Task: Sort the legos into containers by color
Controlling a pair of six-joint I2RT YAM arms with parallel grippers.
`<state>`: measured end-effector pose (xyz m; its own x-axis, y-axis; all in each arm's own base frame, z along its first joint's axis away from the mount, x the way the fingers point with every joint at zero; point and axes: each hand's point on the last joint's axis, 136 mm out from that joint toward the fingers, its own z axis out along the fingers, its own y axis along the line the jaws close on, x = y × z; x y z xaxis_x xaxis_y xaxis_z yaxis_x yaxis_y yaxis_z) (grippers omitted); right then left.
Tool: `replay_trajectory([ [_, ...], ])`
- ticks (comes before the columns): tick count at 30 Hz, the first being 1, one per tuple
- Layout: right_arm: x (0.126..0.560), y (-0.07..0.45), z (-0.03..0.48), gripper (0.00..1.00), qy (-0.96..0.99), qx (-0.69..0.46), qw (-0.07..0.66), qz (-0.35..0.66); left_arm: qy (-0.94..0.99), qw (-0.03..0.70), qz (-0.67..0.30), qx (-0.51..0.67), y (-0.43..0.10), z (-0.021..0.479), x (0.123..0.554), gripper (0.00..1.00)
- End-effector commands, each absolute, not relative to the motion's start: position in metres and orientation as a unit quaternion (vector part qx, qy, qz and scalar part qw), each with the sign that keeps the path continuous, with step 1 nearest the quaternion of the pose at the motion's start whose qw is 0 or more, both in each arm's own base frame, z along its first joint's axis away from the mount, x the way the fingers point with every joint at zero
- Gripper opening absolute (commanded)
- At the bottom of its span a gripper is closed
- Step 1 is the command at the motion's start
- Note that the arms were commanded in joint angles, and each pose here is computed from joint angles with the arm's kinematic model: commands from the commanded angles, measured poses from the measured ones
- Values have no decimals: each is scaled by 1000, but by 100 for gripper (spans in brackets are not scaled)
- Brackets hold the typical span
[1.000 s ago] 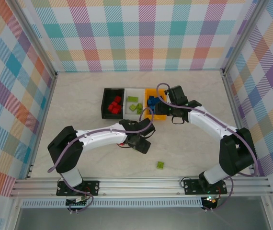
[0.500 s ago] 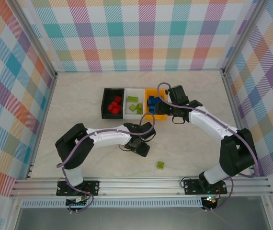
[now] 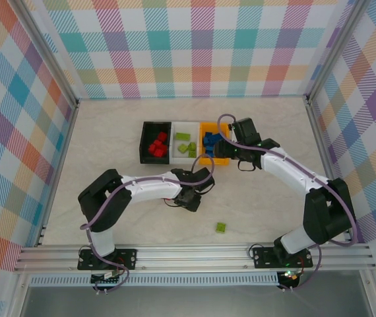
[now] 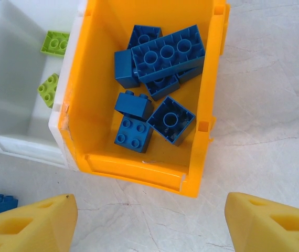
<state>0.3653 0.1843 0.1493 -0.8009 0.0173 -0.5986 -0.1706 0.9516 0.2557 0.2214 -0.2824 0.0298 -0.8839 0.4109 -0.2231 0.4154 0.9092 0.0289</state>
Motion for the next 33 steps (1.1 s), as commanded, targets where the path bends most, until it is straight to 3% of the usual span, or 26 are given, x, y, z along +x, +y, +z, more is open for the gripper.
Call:
replay_trajectory([
  [1, 367, 180, 164, 75, 928, -27, 337, 155, 968, 197, -32, 153, -280, 90, 270, 35],
  [6, 366, 175, 167, 75, 926, -10, 344, 155, 956, 276, -44, 88, -272, 143, 341, 35],
  [16, 350, 174, 170, 75, 928, -11, 330, 169, 959, 279, -19, 40, -280, 128, 432, 37],
  [19, 330, 177, 165, 76, 931, -19, 310, 191, 961, 271, -23, 39, -289, 123, 443, 46],
  [25, 258, 185, 145, 77, 946, -55, 238, 213, 957, 281, -62, 37, -303, 142, 441, 76],
  [29, 197, 191, 120, 77, 962, -81, 152, 213, 941, 318, -111, 35, -309, 184, 417, 89],
  [31, 163, 194, 101, 77, 970, -94, 98, 203, 933, 331, -133, 39, -311, 202, 399, 100],
  [33, 132, 198, 85, 76, 973, -109, 53, 198, 929, 341, -136, 49, -309, 212, 378, 100],
])
